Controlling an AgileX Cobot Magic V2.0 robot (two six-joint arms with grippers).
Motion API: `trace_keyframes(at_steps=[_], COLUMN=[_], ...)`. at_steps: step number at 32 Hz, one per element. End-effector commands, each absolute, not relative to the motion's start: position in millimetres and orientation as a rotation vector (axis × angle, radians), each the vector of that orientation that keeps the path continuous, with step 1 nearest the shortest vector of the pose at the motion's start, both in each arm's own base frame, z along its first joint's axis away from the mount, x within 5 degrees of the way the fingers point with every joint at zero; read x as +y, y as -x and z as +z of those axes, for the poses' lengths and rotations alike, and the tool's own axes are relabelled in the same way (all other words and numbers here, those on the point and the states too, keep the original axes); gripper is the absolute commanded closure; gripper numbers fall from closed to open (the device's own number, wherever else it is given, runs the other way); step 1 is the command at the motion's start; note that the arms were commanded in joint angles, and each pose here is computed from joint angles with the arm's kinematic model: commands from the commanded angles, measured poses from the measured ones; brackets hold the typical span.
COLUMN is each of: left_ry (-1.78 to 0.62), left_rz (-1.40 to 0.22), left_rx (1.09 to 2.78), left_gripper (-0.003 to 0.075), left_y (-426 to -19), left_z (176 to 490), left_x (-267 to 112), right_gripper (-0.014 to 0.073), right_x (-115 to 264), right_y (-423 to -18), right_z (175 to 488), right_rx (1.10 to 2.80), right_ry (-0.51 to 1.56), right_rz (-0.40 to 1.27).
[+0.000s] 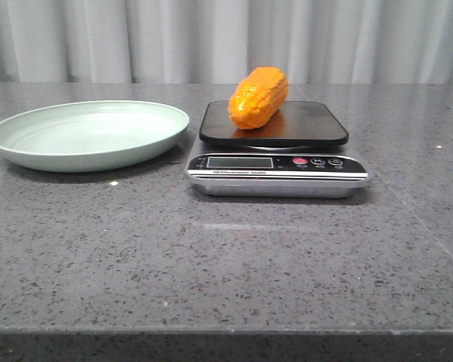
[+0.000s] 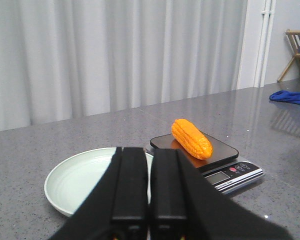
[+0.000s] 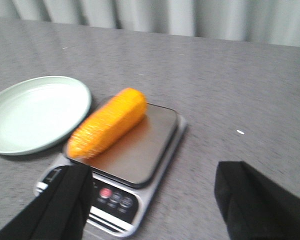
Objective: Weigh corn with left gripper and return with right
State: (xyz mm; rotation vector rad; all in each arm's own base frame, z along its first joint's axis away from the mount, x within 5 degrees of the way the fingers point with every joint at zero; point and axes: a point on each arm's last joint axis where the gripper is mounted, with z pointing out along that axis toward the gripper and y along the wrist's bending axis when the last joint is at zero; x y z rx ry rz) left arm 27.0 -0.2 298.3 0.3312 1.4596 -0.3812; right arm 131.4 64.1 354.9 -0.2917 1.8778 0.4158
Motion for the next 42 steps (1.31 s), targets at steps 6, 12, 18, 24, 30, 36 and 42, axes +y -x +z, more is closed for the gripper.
trace_keyframes(at_steps=[6, 12, 18, 24, 30, 36, 42], left_ry=[-0.330, -0.330, -0.330, -0.330, -0.330, -0.330, -0.330], left_rz=[-0.414, -0.414, -0.414, -0.414, -0.414, -0.414, -0.414], left_rx=[1.350, 1.350, 1.350, 1.350, 1.350, 1.350, 1.350], left_gripper=[0.0594, 0.0594, 0.0594, 0.0594, 0.0594, 0.0594, 0.0594], left_y=[-19.8, -19.8, -19.8, -19.8, -19.8, -19.8, -19.8], left_z=[312.3, 312.3, 312.3, 312.3, 312.3, 312.3, 312.3], left_x=[2.0, 2.0, 2.0, 2.0, 2.0, 2.0, 2.0], right_gripper=[-0.0006, -0.0007, -0.0007, -0.0007, -0.0007, -0.0007, 0.0045], right_x=[125.2, 162.1, 192.2, 209.9, 214.4, 221.6, 227.8], right_y=[-180.4, -233.4, -282.9, -309.5, -322.4, -334.8, -344.1], right_z=[405.1, 416.7, 415.4, 399.4, 377.3, 350.9, 328.8], right_rx=[1.937, 2.158, 2.372, 2.528, 2.616, 2.675, 2.723], right_ry=[0.400, 0.279, 0.120, -0.069, -0.147, -0.142, -0.138], right_rz=[0.542, 0.559, 0.489, 0.310, 0.191, 0.103, 0.049])
